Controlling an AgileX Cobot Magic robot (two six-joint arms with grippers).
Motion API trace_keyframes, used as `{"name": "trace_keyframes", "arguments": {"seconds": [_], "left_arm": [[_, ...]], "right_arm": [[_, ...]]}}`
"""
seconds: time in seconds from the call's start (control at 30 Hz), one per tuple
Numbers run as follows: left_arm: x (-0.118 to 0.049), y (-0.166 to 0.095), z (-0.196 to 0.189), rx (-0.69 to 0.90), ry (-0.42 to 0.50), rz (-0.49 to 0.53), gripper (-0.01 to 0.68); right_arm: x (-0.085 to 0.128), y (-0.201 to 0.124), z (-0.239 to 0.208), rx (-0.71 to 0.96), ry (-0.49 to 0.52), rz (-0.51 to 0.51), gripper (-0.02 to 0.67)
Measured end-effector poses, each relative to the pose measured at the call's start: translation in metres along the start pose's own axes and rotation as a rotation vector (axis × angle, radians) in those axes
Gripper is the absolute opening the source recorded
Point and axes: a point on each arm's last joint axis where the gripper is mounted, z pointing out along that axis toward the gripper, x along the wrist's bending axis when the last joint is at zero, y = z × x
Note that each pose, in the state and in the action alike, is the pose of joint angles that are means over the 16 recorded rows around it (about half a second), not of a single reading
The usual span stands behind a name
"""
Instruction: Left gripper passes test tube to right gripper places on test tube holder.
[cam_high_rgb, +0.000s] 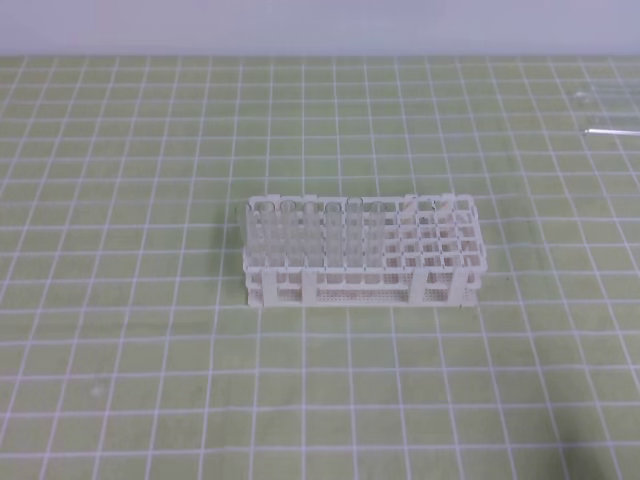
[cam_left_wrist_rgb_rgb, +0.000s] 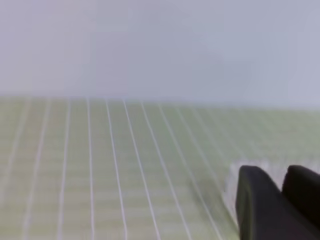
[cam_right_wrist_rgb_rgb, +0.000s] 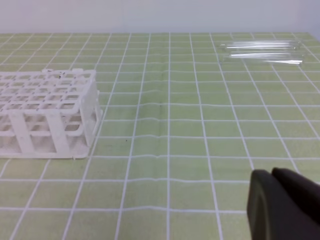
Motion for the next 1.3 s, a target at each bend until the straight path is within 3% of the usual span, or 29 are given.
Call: {"name": "trace_keyframes", "arguments": {"seconds": [0.27,0.5,0.8,1.3], "left_arm": [[0.000,-0.028,0.010,-0.108,0.220,0.033,0.002],[0.006,-0.076,0.021,-0.043,0.359,-0.013,-0.002],[0.007,-0.108,0.026,0.076,0.377,-0.031,-0.002],[0.005,-0.113,0.027,0.111,0.354,-0.066,-0.002]], "right_arm": [[0.000,0.000,0.000,0.000,0.000,0.000,-0.016],[0.000,0.000,0.000,0.000,0.000,0.000,-0.016],[0.000,0.000,0.000,0.000,0.000,0.000,-0.016],[0.000,0.000,0.000,0.000,0.000,0.000,-0.016]]}}
